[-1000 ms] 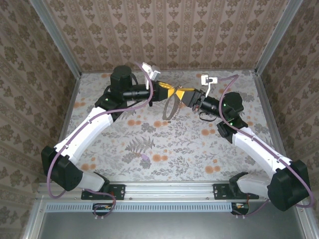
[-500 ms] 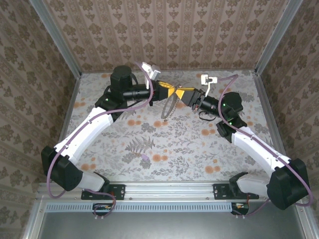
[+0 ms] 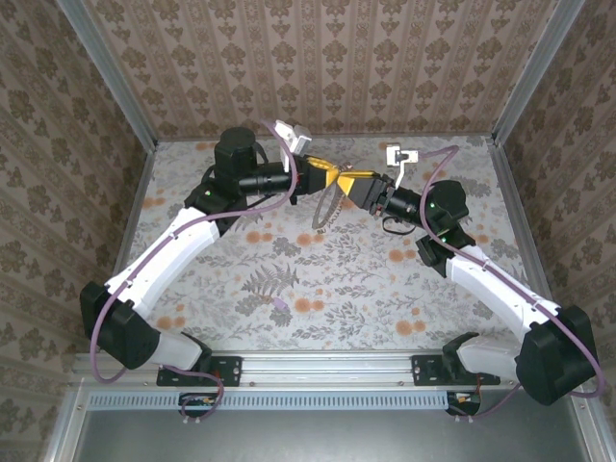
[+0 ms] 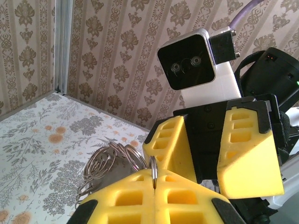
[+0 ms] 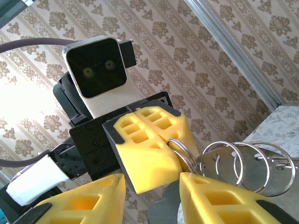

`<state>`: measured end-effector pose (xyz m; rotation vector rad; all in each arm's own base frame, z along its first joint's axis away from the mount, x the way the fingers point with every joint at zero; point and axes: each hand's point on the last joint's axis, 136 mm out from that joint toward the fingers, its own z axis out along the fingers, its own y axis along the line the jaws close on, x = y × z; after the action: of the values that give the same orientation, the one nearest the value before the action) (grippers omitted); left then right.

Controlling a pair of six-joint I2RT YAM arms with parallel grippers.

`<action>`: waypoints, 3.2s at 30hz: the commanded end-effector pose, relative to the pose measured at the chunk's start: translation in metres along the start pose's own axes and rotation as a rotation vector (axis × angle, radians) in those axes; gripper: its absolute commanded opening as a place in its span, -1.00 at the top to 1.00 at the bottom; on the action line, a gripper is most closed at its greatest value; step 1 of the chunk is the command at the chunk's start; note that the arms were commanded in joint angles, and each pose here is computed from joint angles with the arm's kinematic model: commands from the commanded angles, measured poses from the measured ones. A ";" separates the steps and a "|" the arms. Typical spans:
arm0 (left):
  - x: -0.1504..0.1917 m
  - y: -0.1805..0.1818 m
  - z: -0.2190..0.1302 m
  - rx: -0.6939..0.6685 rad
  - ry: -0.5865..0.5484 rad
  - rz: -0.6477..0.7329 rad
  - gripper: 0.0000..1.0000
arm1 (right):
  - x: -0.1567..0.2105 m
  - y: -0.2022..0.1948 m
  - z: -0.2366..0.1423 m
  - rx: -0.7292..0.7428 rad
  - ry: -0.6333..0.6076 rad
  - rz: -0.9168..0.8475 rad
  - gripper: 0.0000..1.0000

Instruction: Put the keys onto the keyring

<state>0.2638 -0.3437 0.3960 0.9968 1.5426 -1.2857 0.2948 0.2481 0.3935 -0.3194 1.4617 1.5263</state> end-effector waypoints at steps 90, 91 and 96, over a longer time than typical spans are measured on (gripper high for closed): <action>-0.028 -0.022 -0.021 0.070 -0.139 -0.043 -0.04 | -0.027 0.025 -0.016 -0.040 -0.076 -0.259 1.00; -0.026 -0.022 -0.020 0.081 -0.137 -0.050 0.02 | -0.028 0.024 -0.016 -0.039 -0.080 -0.258 1.00; -0.024 -0.026 -0.018 0.117 -0.137 -0.064 0.20 | -0.033 0.028 -0.015 -0.054 -0.104 -0.240 1.00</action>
<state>0.2517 -0.3292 0.4241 0.8879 1.4554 -1.4107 0.2951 0.2299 0.4007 -0.3931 1.3772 1.3671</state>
